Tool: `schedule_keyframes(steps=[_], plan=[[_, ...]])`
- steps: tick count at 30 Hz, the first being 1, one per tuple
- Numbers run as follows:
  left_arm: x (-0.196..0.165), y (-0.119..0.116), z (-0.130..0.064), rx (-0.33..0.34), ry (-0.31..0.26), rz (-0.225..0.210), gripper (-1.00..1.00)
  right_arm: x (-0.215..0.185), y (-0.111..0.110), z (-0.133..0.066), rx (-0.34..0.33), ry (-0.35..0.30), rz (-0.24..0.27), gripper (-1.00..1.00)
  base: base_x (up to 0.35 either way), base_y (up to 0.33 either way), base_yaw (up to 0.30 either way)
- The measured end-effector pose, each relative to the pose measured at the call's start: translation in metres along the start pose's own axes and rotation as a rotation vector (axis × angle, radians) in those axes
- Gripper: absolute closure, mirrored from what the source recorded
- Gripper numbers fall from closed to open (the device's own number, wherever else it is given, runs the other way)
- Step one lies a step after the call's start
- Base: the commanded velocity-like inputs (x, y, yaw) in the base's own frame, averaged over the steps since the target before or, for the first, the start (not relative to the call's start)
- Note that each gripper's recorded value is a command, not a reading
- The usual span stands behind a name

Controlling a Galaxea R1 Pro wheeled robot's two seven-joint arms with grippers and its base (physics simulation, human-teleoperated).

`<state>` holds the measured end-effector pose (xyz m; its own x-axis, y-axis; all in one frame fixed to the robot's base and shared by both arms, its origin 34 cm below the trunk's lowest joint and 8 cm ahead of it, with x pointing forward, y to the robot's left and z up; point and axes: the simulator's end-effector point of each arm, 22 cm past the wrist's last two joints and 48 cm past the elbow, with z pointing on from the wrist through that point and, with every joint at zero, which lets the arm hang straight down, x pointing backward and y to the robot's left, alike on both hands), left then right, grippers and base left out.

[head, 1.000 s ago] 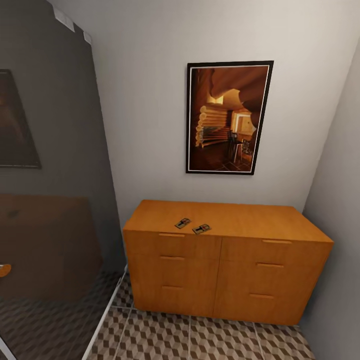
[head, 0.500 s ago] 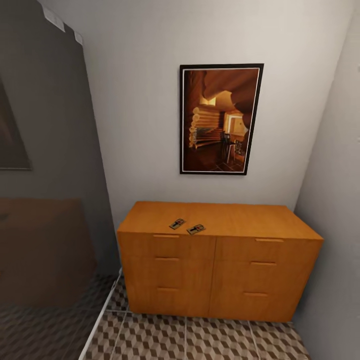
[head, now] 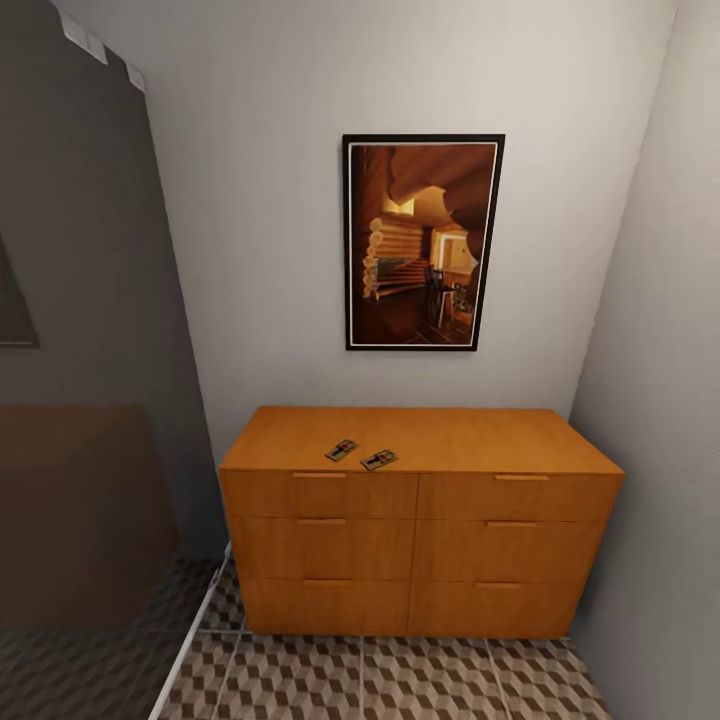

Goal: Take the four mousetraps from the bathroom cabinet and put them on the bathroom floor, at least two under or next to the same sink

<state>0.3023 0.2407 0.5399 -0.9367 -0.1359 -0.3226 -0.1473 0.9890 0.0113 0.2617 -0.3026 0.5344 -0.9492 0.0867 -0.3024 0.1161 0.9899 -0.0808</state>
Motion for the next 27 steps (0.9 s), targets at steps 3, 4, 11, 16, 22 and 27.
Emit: schedule_keyframes(steps=[3, 4, 11, 16, 22, 27], plan=[[0.0000, -0.0006, -0.0001, 0.001, 0.000, 0.000, -1.00, -0.0001, 0.0000, 0.0000, 0.000, 0.000, 0.000, -1.00, 0.000, 0.000, -0.006], [-0.0001, -0.0007, -0.0001, 0.001, -0.001, -0.001, -1.00, -0.0001, 0.0000, 0.0000, 0.000, 0.000, 0.000, -1.00, 0.000, 0.000, -0.004], [-0.0003, -0.0010, -0.0001, 0.001, -0.002, -0.001, -1.00, -0.0001, 0.0001, 0.0000, 0.000, 0.000, -0.001, -1.00, 0.000, 0.000, -0.002], [-0.0004, -0.0012, -0.0001, 0.001, -0.002, 0.000, -1.00, -0.0001, 0.0001, 0.0000, 0.000, 0.000, -0.001, -1.00, 0.000, 0.000, 0.000], [-0.0004, -0.0019, -0.0002, 0.003, -0.002, 0.001, -1.00, -0.0001, 0.0001, 0.0000, -0.001, 0.000, -0.002, -1.00, 0.000, 0.000, 0.000], [-0.0002, -0.0035, -0.0003, 0.005, -0.002, 0.003, -1.00, -0.0001, 0.0001, 0.0000, 0.000, 0.000, -0.002, -1.00, 0.000, 0.000, 0.000]])
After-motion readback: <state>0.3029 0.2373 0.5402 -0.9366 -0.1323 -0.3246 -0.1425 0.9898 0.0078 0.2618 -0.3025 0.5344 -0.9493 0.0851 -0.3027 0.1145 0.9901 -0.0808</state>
